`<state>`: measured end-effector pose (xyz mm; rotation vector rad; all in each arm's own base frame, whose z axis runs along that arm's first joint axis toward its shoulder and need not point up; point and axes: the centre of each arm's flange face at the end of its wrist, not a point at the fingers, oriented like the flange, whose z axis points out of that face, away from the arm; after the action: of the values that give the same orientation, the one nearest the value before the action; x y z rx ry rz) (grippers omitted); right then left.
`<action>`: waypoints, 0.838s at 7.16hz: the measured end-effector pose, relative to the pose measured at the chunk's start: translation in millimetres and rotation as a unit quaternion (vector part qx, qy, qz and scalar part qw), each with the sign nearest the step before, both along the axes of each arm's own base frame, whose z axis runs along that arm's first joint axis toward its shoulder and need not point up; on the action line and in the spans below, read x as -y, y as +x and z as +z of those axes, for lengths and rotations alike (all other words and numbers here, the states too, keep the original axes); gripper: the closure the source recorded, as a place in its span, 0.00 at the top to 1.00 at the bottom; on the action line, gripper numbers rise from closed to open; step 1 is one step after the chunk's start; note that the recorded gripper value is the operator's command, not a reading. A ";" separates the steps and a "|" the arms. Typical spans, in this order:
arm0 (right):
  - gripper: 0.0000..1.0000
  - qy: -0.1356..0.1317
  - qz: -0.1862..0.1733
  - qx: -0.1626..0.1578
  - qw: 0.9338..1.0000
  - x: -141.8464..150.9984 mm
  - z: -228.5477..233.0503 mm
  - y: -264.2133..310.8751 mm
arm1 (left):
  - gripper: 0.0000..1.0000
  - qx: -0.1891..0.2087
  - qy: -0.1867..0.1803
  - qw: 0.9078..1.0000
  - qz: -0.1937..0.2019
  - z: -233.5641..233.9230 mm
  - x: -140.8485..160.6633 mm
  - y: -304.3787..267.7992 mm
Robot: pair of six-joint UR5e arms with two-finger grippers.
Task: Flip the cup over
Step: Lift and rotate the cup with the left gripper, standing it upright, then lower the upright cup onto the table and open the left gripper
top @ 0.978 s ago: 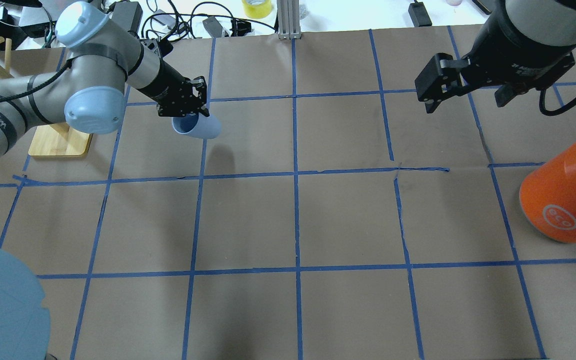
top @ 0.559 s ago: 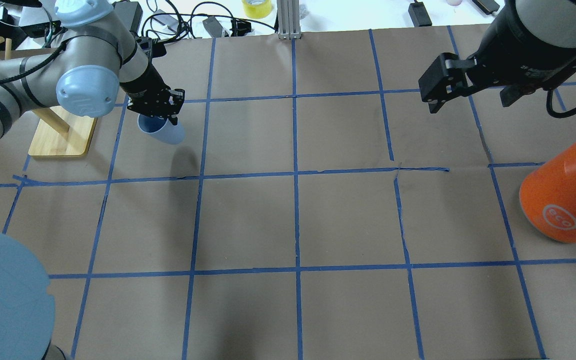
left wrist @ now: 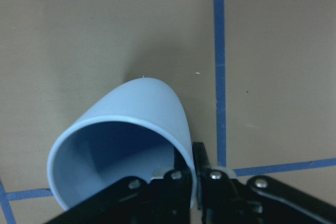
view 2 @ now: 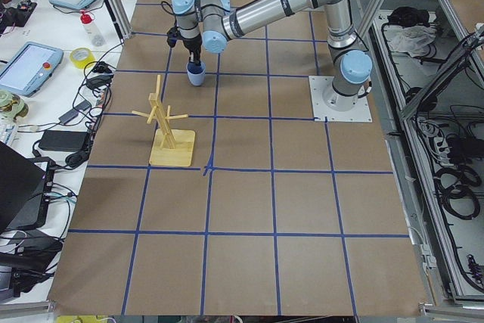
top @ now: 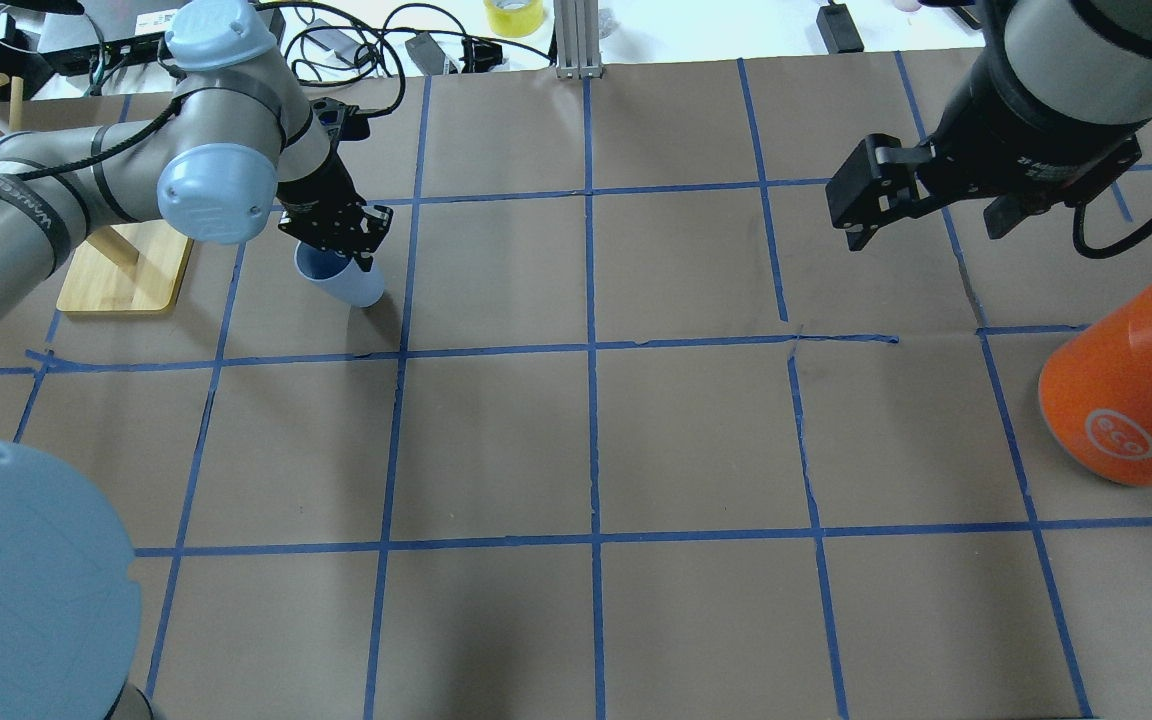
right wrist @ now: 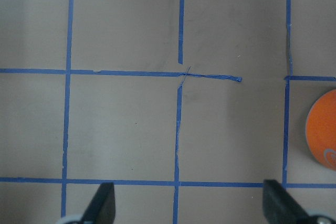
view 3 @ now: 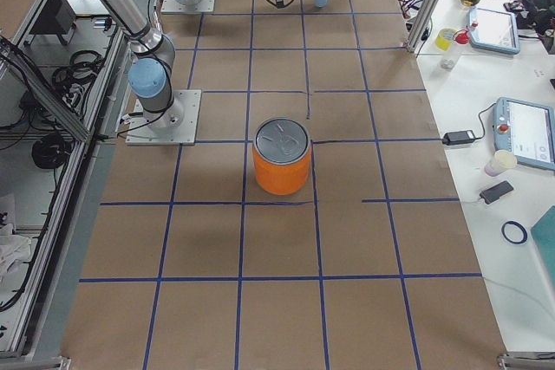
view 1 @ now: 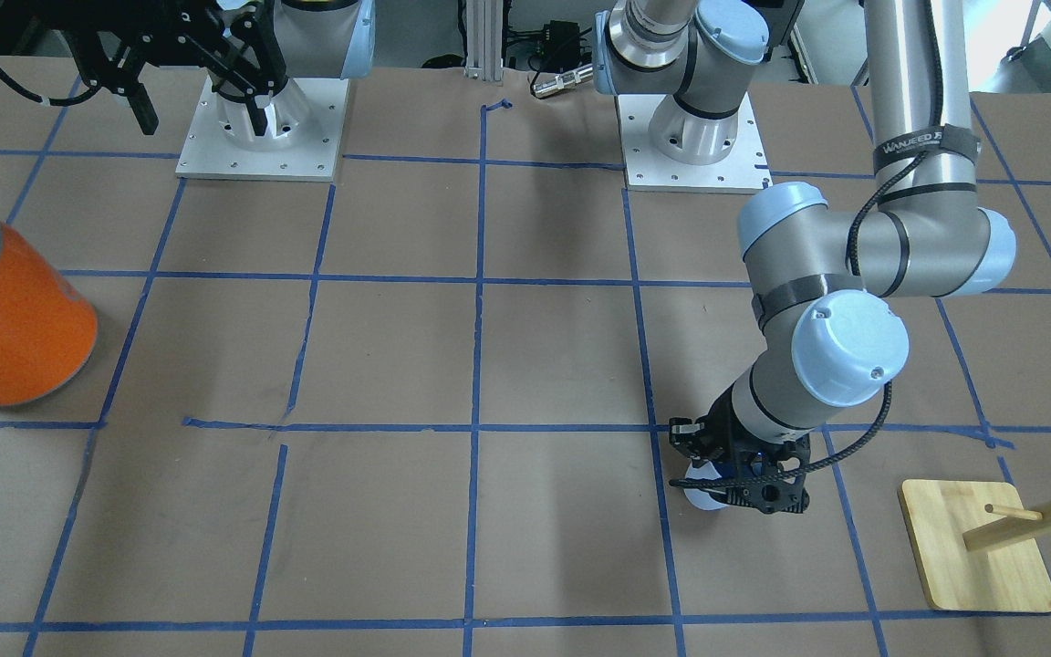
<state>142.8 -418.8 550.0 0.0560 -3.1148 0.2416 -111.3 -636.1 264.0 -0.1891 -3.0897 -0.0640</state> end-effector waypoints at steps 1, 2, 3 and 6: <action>1.00 0.010 -0.002 -0.001 1.000 26.1 -6.6 -0.7 | 0.00 0.002 -0.002 1.000 -0.018 1.1 -0.5 -6.8; 1.00 0.015 -0.002 -0.002 1.000 57.9 -6.0 -0.2 | 0.00 0.002 -0.008 0.999 -0.041 5.4 1.2 -6.5; 1.00 0.021 -0.002 -0.002 1.000 83.2 -6.5 0.5 | 0.00 0.003 -0.013 0.998 -0.055 8.3 3.8 -0.4; 1.00 0.042 -0.005 -0.003 0.999 99.7 -16.6 -2.3 | 0.00 0.016 -0.023 0.996 -0.086 7.4 26.0 24.0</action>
<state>140.6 -518.5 533.3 0.0435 -3.1177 0.1100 -87.3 -662.0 271.4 -0.4616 -3.1012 -0.0005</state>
